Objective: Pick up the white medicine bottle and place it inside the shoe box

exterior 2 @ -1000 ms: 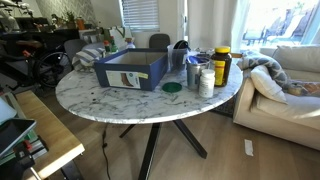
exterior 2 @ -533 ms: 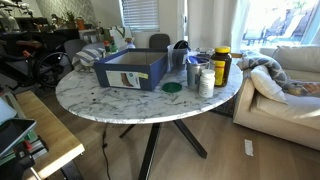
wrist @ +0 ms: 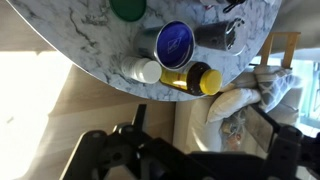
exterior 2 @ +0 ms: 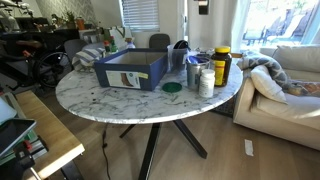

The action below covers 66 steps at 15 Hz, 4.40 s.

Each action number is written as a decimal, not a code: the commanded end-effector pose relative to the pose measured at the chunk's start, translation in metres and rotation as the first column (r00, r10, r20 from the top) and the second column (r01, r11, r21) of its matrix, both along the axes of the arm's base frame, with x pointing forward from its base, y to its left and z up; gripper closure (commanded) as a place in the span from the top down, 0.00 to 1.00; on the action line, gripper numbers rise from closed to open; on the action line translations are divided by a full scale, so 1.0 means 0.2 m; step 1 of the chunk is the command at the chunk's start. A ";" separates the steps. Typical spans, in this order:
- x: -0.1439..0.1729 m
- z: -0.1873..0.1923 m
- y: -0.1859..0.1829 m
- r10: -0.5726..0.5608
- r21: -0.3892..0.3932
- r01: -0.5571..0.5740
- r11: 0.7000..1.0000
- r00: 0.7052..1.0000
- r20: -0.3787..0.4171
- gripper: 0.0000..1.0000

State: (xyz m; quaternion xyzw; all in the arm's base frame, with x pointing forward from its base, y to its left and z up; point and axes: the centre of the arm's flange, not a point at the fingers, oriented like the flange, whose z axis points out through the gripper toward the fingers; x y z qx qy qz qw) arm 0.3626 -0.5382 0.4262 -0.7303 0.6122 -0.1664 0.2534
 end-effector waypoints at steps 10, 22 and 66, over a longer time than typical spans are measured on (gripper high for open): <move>0.34 -0.31 -0.27 -0.268 0.225 0.289 0.930 0.956 -0.122 1.00; 0.47 -0.77 -0.18 -0.481 0.290 0.636 0.715 0.748 -0.457 1.00; 0.63 -0.19 1.05 -0.142 -0.180 0.068 0.981 0.888 -0.437 0.27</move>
